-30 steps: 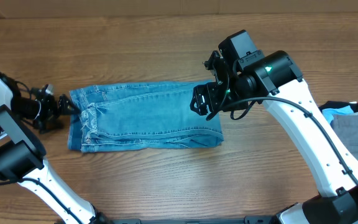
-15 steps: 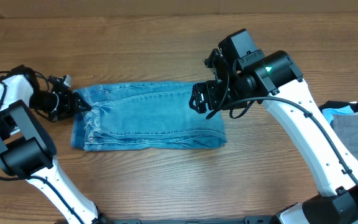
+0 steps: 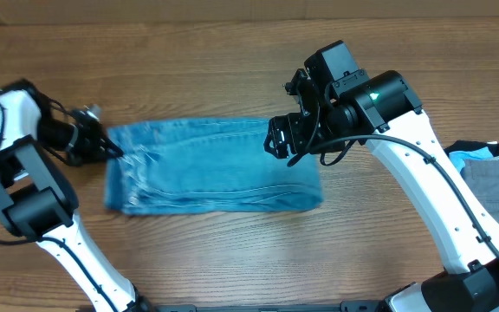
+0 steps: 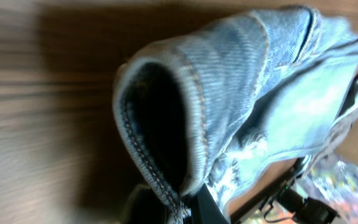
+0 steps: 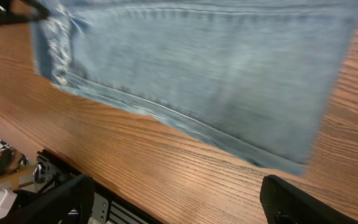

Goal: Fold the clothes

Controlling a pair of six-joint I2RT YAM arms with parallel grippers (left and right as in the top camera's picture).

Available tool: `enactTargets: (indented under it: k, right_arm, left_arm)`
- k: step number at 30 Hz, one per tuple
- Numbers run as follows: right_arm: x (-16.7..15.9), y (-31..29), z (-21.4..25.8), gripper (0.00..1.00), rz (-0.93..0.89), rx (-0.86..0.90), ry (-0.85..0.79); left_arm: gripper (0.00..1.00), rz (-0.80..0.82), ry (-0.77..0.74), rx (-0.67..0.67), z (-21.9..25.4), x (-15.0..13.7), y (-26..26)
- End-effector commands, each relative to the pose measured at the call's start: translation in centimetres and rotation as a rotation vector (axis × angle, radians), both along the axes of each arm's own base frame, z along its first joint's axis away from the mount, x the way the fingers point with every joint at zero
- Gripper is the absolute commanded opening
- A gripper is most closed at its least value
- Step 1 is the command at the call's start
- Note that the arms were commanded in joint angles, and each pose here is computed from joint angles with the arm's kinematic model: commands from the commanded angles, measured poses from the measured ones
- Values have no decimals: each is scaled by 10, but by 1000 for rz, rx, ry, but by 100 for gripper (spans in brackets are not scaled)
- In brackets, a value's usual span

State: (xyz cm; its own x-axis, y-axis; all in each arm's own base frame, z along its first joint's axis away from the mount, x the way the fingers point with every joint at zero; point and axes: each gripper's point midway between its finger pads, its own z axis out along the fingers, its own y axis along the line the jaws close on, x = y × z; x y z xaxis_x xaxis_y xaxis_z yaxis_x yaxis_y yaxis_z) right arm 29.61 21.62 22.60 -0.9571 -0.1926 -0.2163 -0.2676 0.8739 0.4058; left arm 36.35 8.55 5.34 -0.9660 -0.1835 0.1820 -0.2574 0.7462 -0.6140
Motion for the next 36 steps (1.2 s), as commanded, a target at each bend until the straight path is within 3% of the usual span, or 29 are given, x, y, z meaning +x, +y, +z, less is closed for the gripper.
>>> enactTargets:
  k: [1, 4, 9, 12, 15, 17, 24, 27, 28, 31, 33, 36]
  right_arm:
    - [0, 2, 5, 89, 4, 12, -13]
    - [0, 2, 5, 89, 4, 12, -14]
    - [1, 0, 5, 89, -2, 12, -12]
    - [4, -7, 4, 89, -28, 0, -10]
    - [14, -28, -1, 90, -110, -66, -17]
    - [16, -37, -2, 90, -133, -77, -10]
    - [27, -71, -4, 92, -225, -93, 13]
    - [29, -78, -5, 93, -236, -101, 11]
    - [30, -78, -5, 94, -234, -102, 9]
    - [30, -78, -5, 94, -234, -102, 9]
    - [31, -77, -6, 95, -235, -102, 9]
    - [32, -77, -6, 97, -234, -100, 9]
  left_arm:
    - [4, 35, -220, 192, 106, 25, 29]
    - [4, 3, -344, 267, 160, 33, 13]
    - [4, -58, -343, 245, 178, 37, -49]
    - [4, -163, -308, 262, 166, 38, -95]
    - [9, -214, -213, 444, 135, 36, -122]
    - [13, -215, -181, 492, 120, 35, -140]
    - [14, -187, -118, 410, 71, 22, -240]
    - [13, -183, -114, 396, 67, 17, -261]
    - [25, -180, -112, 392, 68, 15, -269]
    - [26, -199, -115, 329, 71, 9, -292]
    - [50, -203, -120, 267, 76, 8, -309]
    - [47, -215, -125, 252, 85, 8, -305]
